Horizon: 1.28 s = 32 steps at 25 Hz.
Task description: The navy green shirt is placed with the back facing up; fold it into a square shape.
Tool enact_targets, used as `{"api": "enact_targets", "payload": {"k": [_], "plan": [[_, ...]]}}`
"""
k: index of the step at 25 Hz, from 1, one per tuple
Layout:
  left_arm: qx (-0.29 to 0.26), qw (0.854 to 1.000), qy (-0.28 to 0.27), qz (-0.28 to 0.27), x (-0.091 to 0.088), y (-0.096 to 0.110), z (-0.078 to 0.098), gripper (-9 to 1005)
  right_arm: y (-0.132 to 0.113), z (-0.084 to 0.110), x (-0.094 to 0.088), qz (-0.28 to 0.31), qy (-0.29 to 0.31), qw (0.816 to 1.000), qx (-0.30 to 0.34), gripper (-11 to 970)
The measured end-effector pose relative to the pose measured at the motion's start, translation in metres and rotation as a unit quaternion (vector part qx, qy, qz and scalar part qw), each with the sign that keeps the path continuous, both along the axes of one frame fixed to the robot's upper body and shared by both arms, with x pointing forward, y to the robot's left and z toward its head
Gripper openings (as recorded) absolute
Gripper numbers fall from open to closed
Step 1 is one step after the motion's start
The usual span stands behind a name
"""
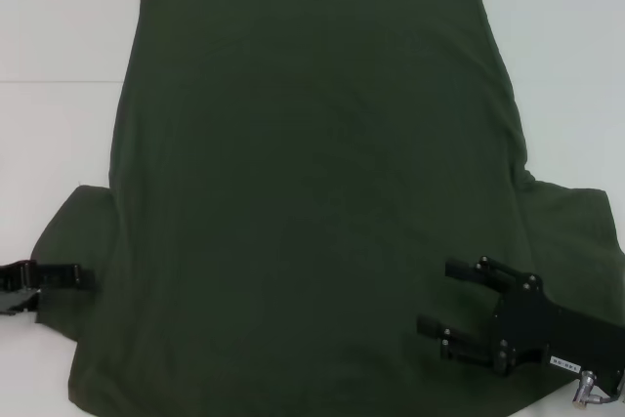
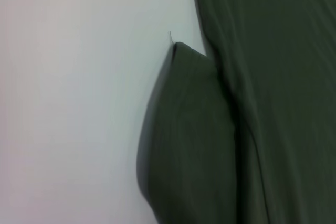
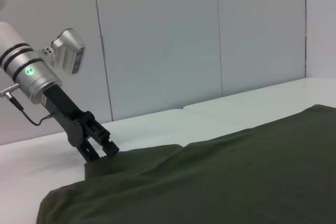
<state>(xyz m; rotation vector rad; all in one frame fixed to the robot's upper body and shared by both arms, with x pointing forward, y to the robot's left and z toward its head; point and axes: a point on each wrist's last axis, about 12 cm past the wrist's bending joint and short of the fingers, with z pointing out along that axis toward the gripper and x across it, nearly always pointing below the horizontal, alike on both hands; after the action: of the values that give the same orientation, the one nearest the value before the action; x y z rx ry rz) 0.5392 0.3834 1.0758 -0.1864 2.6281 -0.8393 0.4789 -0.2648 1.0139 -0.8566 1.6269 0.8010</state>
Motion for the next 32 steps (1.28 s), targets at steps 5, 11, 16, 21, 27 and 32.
{"api": "enact_targets", "payload": {"k": [5,11,16,21,27,32], "plan": [[0.000,1.000,-0.001,-0.003,0.0012,-0.0026,-0.0003,945,0.0000,0.0001,0.0000,0.000,0.000,1.000,0.001,852],[0.011,1.000,-0.002,0.005,0.0019,-0.0014,-0.0023,871,-0.0002,0.0006,-0.0007,0.001,-0.001,1.000,0.003,852],[0.019,1.000,-0.004,0.008,0.0037,-0.0012,-0.0031,723,-0.0008,0.0009,-0.0007,0.000,-0.002,1.000,0.004,852],[0.020,1.000,-0.003,0.009,0.0050,-0.0017,-0.0025,532,-0.0005,0.0012,-0.0004,0.001,-0.002,1.000,0.004,852],[0.022,1.000,-0.005,0.013,0.0073,-0.0017,-0.0014,278,-0.0004,0.0015,-0.0001,0.001,-0.003,1.000,0.005,852],[0.021,1.000,-0.009,0.012,0.0089,-0.0023,-0.0001,91,-0.0004,0.0016,0.0000,0.001,-0.002,1.000,0.005,852]]}}
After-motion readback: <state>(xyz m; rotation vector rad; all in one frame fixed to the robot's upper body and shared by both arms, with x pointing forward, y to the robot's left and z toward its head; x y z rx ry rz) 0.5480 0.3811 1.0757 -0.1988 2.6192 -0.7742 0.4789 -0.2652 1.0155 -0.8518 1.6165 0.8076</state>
